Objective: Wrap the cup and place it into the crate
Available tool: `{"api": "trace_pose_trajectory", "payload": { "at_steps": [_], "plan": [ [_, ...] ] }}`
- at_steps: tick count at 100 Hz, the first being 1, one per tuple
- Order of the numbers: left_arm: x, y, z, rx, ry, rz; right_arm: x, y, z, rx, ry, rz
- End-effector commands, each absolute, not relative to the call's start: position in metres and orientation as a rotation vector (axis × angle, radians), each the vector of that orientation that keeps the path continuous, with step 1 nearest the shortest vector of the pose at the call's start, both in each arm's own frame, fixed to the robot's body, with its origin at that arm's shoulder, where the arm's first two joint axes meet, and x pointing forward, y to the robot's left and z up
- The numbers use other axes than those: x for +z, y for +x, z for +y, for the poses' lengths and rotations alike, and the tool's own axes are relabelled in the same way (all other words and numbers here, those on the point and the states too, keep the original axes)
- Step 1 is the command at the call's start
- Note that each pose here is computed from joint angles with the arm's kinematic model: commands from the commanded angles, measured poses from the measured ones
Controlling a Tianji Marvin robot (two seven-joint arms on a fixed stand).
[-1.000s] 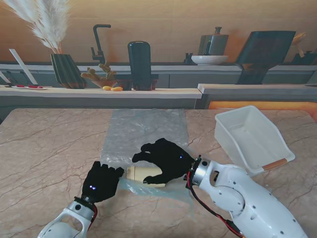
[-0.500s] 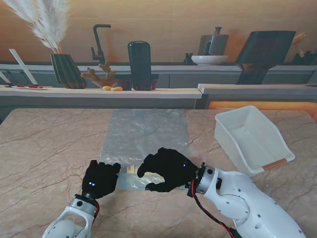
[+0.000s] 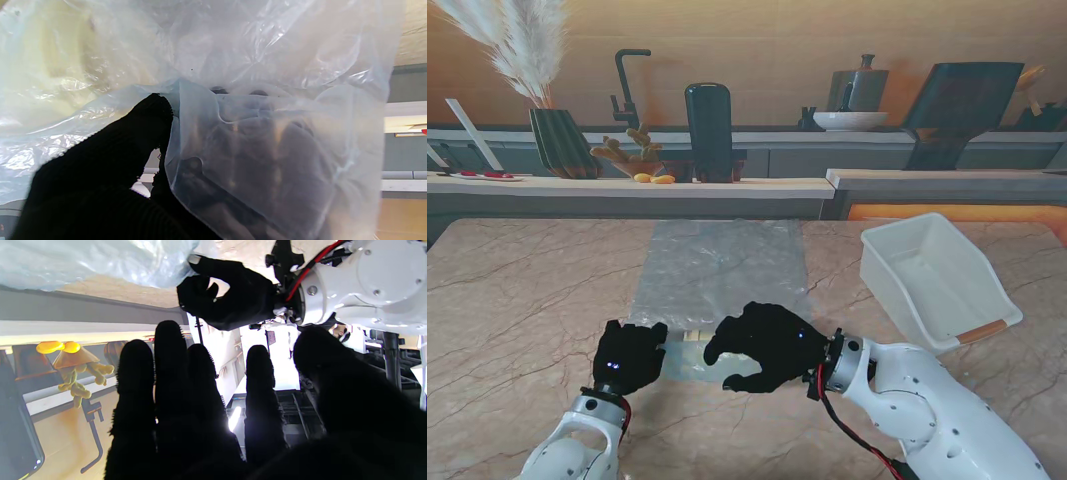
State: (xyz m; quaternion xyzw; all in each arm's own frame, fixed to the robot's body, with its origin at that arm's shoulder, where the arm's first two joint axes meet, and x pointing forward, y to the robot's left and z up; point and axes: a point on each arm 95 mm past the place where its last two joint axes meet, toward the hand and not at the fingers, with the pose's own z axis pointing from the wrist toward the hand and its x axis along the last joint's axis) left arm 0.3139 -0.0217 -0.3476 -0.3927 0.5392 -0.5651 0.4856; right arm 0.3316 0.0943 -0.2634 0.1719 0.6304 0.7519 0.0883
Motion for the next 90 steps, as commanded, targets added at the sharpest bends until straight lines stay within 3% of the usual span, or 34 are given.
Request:
{"api": "trace_pose_trajectory", "payload": {
  "at_steps": [1, 90],
  "plan": [
    [-0.349, 0.314, -0.024, -1.378, -0.969, 1.302, -0.263, 0.326, 0.1, 2.247, 0.493, 1.906],
    [-0.351, 0.324, -0.03, -1.365, -1.044, 1.236, -0.279, 0.323, 0.112, 2.14, 0.674, 2.216]
  ]
}}
